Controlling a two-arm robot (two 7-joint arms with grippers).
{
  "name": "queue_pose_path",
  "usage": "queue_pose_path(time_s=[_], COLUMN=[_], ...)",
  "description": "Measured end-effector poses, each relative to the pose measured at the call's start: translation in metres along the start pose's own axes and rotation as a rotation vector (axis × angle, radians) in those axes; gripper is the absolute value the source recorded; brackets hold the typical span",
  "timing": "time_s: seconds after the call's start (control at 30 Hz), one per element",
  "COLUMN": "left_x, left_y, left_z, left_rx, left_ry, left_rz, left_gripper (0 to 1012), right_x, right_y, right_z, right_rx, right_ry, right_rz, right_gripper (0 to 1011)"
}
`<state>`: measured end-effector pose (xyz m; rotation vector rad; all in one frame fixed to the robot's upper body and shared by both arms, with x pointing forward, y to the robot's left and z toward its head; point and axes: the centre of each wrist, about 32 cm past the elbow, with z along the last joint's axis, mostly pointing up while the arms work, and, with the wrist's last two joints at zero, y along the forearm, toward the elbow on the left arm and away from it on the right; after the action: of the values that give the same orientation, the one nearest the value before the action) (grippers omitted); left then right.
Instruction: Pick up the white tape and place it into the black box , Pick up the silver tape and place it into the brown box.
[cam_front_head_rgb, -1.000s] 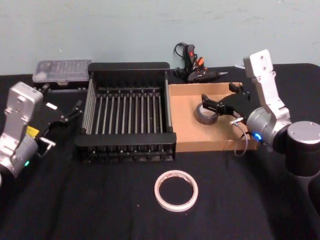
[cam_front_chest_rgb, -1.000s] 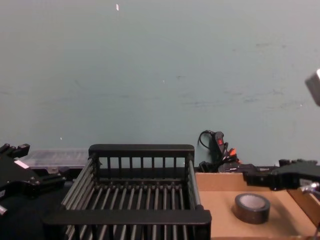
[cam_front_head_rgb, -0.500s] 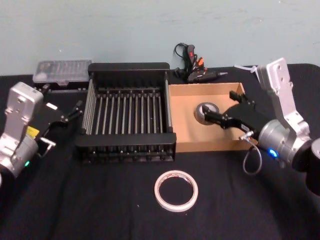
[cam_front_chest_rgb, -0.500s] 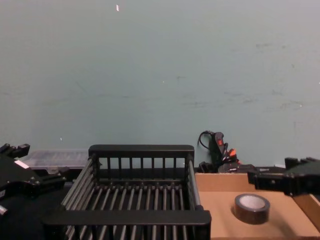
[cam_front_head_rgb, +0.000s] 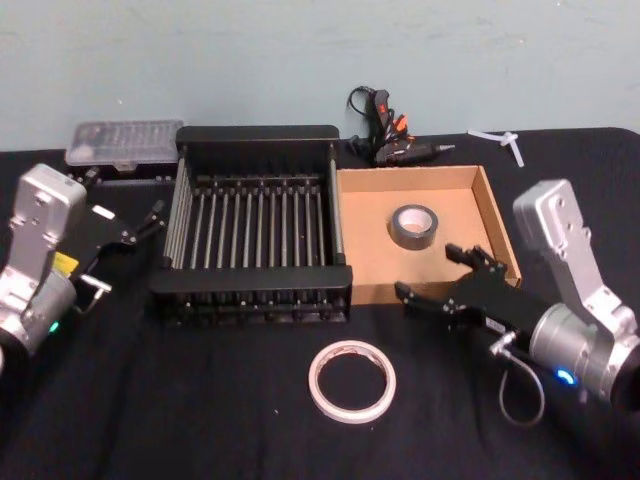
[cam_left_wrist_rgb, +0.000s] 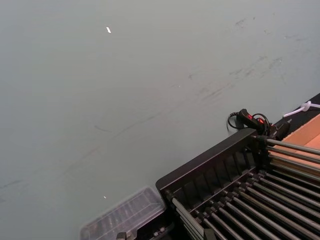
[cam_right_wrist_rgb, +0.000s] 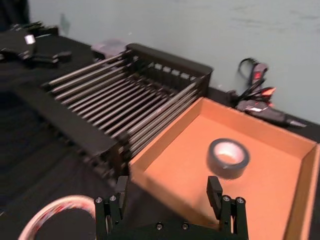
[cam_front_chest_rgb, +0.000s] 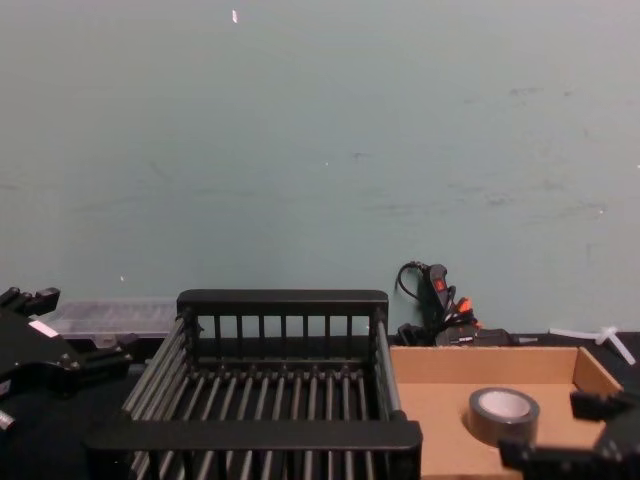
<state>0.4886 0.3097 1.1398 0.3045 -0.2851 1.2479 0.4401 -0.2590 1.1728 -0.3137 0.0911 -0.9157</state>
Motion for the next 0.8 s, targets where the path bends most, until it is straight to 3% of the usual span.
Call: queue_pose_path(time_s=[0.37,0.8], left_x=[0.0000,0.0000], left_y=[0.000,0.000], left_z=[0.000,0.000], left_rx=[0.000,0.000], left_ry=[0.000,0.000], left_rz=[0.000,0.000], left_gripper=[1001,1001], right_x=[-0.0165,-0.0302], right_y=[-0.008,0.004], right_z=[-0.015,-0.025], right_rx=[-0.042,-0.108], right_ry=[-0.003,-0.005], right_rz=[0.069,0.133], right_gripper=[1002,1002])
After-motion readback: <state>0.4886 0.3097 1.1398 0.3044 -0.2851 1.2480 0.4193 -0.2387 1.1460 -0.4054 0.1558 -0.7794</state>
